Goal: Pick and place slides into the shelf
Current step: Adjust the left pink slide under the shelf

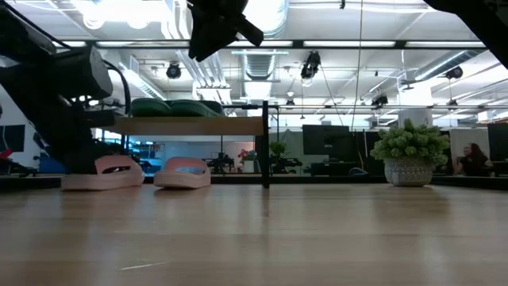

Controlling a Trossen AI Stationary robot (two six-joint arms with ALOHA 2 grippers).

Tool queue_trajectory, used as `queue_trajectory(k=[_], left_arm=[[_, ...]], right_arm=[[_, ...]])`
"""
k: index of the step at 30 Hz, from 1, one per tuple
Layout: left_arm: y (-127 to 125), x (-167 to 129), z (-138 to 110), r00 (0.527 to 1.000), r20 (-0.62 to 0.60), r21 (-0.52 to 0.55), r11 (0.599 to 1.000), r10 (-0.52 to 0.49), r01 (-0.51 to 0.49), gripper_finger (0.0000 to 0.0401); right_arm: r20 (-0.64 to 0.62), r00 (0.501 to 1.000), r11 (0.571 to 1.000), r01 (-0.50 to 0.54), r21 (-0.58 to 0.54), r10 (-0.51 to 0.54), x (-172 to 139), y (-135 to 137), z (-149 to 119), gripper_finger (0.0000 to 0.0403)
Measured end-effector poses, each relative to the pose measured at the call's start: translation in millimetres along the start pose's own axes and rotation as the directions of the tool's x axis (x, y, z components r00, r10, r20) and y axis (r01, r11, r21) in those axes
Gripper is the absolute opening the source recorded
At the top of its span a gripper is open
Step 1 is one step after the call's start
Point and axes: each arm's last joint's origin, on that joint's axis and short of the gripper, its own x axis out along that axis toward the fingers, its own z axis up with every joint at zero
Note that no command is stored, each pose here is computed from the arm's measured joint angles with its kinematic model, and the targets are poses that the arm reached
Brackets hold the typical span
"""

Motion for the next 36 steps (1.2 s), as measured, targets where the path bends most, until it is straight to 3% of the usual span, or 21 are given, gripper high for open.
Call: queue_trajectory(k=[3, 7, 15, 22, 27, 30, 36], left_arm=[[-2.6, -3.9, 7.1, 1.0, 0.007, -0.012, 1.0, -0.016, 0.016, 0.0017], [-6.0, -16.7, 22.0, 0.993, 0.005, -0.032, 0.993, -0.116, 0.116, 0.0017], [-2.8, -43.8, 48.3, 0.973, 0.121, -0.049, 0.978, -0.196, 0.203, 0.0036], [6.0, -52.6, 48.5, 0.983, 0.065, -0.197, 0.963, -0.172, 0.182, 0.0119], [8.5, -52.4, 43.9, 0.991, -0.039, -0.194, 0.973, -0.132, 0.122, 0.0172], [7.5, -46.3, 40.5, 0.997, -0.074, -0.168, 0.986, -0.03, 0.018, 0.0176], [-9.0, -35.4, 46.8, 0.991, -0.126, -0.031, 0.999, 0.038, -0.043, 0.0142]], right_arm=[[-0.001, 1.0, 1.0, 0.0, 0.0, 0.0, 0.0, 0.0, -0.1, 0.0059], [-0.007, 1.0, 1.0, 0.003, -0.004, -0.003, 0.0, -0.3, -0.7, 0.0059], [-0.016, 1.0, 0.999, 0.007, -0.032, -0.007, 0.0, -0.8, -1.6, 0.0059], [-0.022, 1.0, 0.999, 0.011, -0.051, -0.013, 0.7, -2.5, -1.6, 0.0059], [-0.024, 1.0, 0.998, 0.017, -0.057, -0.018, 2.0, -5.2, -0.6, 0.0059], [-0.025, 0.999, 0.998, 0.02, -0.056, -0.022, 3.0, -7.4, 0.2, 0.0059], [-0.028, 0.999, 0.998, 0.027, -0.049, -0.029, 6.3, -14.1, 3.0, 0.0059]])
